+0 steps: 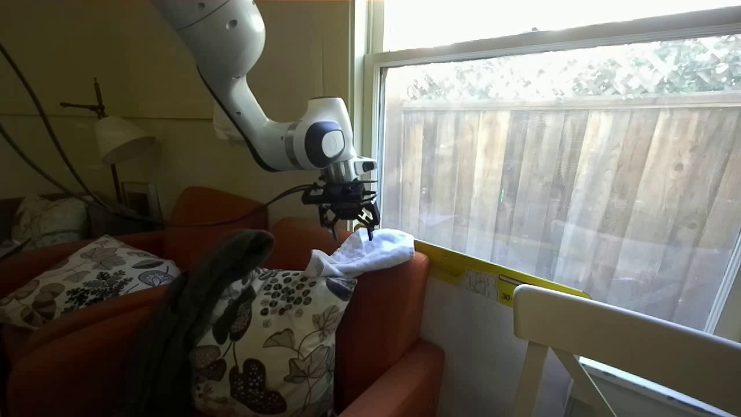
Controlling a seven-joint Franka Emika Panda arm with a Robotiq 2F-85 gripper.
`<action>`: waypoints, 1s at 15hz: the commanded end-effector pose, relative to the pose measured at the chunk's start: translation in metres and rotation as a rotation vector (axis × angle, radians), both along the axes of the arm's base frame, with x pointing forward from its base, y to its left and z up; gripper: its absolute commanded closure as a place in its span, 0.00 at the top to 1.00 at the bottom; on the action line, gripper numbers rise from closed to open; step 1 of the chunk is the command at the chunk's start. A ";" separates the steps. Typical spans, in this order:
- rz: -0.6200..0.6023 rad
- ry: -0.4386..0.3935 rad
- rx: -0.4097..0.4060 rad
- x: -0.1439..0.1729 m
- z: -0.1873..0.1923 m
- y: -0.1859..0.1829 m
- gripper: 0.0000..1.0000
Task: Use the towel to wipe the window
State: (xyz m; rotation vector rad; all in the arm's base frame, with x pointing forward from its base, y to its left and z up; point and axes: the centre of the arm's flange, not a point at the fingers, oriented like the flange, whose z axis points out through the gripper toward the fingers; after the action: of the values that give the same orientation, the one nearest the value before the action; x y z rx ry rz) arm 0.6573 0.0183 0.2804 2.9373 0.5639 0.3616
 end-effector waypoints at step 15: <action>-0.095 -0.144 -0.078 0.080 -0.034 -0.005 0.66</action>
State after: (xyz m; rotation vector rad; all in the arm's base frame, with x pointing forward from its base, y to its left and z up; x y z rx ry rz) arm 0.7126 0.0096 0.2618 2.8795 0.4253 0.5143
